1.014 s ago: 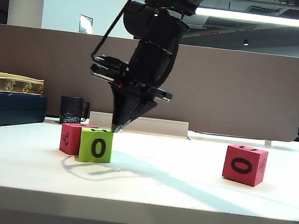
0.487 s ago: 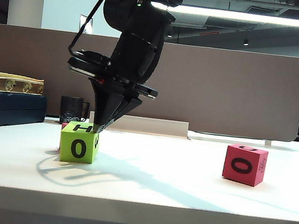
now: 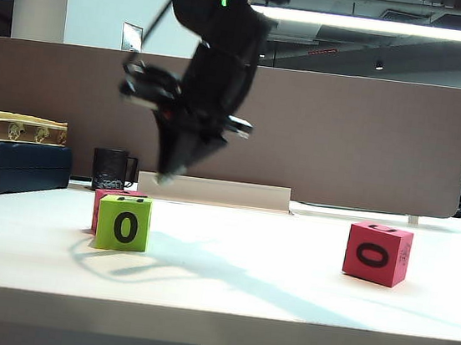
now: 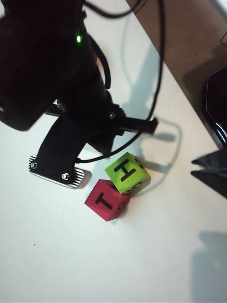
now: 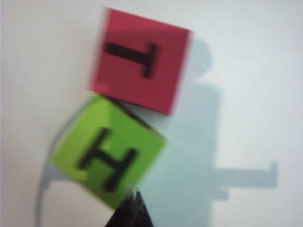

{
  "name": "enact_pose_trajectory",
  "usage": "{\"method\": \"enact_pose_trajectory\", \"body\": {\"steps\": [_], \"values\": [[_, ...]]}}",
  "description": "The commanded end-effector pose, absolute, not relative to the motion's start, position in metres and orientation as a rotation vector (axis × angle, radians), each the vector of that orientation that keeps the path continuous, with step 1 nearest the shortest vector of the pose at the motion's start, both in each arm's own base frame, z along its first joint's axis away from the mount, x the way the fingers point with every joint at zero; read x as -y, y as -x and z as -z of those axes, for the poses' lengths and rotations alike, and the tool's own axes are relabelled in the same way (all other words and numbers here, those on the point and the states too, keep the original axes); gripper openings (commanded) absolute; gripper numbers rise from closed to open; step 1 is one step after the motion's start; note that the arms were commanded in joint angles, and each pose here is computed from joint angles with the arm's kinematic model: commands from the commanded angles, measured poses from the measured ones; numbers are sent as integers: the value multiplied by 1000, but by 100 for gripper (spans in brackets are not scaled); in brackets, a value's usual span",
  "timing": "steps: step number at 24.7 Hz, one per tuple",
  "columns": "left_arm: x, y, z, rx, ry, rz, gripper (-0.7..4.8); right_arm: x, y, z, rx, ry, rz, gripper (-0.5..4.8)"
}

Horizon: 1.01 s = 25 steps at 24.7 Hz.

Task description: Select the appropriate blocks from the scattered letter blocks on the table and arrange them in a row to spell out "THU".

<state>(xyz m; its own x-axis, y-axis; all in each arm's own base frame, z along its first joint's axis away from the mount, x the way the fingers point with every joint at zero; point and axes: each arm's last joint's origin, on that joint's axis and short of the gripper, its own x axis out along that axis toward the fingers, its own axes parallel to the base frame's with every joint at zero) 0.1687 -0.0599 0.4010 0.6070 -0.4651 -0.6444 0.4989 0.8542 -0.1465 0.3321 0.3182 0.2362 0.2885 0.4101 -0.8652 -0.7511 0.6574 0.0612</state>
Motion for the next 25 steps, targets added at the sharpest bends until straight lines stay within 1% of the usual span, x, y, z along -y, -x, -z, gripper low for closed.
{"method": "enact_pose_trajectory", "body": {"steps": [1, 4, 7, 11, 20, 22, 25], "values": [[60, -169, -403, -705, -57, 566, -6, -332, -322, -249, -939, 366, -879, -1], [60, -170, -404, -694, -60, 560, -6, -340, -317, -246, -926, 380, -901, -1], [58, -173, -403, -692, -97, 460, -6, -341, -315, -243, -937, 402, -870, -1], [58, -174, -403, -686, -101, 455, -6, -340, -313, -241, -986, 380, -926, -1], [58, -174, -403, -679, -97, 458, -6, -363, -294, -234, -968, 408, -988, -1], [58, -174, -404, -677, -97, 458, -6, -362, -294, -231, -980, 419, -975, -1], [58, -174, -402, -691, -97, 457, -6, -348, -301, -227, -1026, 491, -838, -1]]}}
